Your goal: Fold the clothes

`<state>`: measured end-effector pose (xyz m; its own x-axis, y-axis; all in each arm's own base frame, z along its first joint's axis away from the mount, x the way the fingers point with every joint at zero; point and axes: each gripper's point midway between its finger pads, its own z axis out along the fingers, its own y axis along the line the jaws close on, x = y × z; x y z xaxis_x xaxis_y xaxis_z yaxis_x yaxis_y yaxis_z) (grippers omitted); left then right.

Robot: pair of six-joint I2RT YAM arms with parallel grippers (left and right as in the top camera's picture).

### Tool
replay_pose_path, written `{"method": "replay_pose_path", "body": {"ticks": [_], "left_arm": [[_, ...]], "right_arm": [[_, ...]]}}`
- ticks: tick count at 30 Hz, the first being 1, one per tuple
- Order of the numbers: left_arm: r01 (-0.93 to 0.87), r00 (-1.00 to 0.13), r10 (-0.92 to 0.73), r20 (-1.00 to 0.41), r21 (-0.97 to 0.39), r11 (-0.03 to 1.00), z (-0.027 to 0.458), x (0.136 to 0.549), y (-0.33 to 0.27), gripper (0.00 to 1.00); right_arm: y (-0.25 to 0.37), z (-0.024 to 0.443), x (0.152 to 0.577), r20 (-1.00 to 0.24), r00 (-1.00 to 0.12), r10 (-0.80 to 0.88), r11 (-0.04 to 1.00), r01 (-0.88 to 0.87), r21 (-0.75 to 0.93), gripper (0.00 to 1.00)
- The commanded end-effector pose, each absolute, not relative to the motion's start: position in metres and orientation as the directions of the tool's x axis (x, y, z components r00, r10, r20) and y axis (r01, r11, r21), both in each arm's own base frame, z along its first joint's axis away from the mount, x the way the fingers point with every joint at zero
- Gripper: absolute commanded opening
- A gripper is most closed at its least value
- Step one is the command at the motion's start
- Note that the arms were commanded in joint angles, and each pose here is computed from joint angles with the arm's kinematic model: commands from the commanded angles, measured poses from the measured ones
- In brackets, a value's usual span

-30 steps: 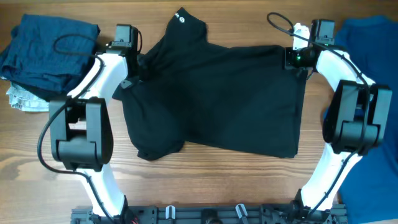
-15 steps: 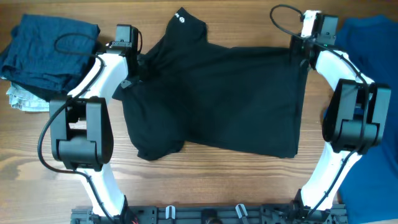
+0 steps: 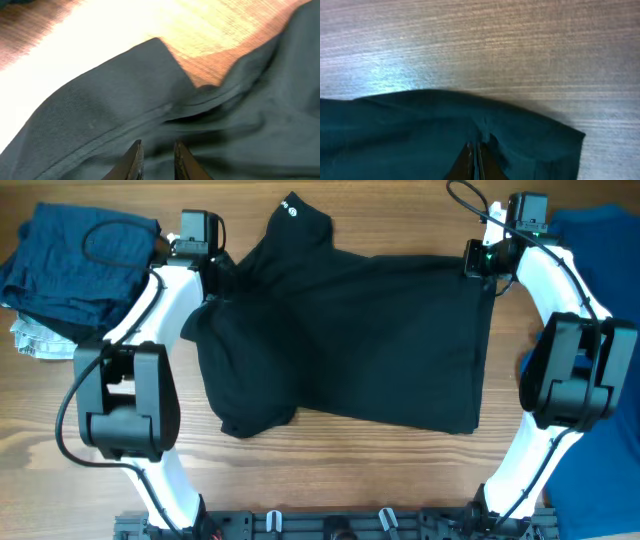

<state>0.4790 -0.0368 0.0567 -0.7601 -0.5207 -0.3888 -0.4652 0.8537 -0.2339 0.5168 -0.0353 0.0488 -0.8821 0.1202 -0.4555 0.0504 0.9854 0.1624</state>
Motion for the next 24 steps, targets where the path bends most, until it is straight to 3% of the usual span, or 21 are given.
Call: {"method": "replay_pose_path", "body": {"ticks": [1, 6, 10, 12, 18, 21, 24], "left_arm": [[-0.418, -0.754, -0.511, -0.412, -0.3, 0.858, 0.08, 0.488, -0.049, 0.22], [-0.418, -0.754, -0.511, -0.413, -0.3, 0.858, 0.081, 0.488, -0.049, 0.24], [-0.418, -0.755, -0.511, -0.412, -0.299, 0.858, 0.08, 0.487, -0.049, 0.24], [-0.419, -0.756, -0.511, -0.41, -0.298, 0.858, 0.08, 0.487, -0.049, 0.24], [-0.422, -0.76, -0.511, -0.403, -0.292, 0.858, 0.078, 0.484, -0.048, 0.23], [-0.407, -0.741, -0.512, -0.435, -0.316, 0.857, 0.084, 0.494, -0.049, 0.24], [-0.297, -0.711, -0.47, -0.523, -0.382, 0.875, 0.113, 0.522, -0.061, 0.31]], "right_arm": [[-0.03, 0.015, 0.518, -0.412, -0.9, 0.142, 0.978, 0.062, 0.201, 0.04], [-0.02, -0.021, 0.511, -0.344, -0.927, 0.148, 0.965, 0.06, 0.254, 0.04], [-0.048, -0.023, 0.526, -0.417, -0.898, 0.139, 0.989, 0.102, 0.111, 0.04], [-0.067, -0.012, 0.547, -0.508, -0.852, 0.131, 0.99, 0.135, 0.03, 0.04], [-0.075, 0.03, 0.599, -0.725, -0.678, 0.117, 0.99, 0.138, 0.031, 0.04], [-0.075, 0.06, 0.615, -0.783, -0.612, 0.108, 0.991, 0.126, 0.039, 0.06], [-0.073, 0.106, 0.607, -0.797, -0.595, 0.105, 0.992, 0.119, 0.043, 0.08]]}}
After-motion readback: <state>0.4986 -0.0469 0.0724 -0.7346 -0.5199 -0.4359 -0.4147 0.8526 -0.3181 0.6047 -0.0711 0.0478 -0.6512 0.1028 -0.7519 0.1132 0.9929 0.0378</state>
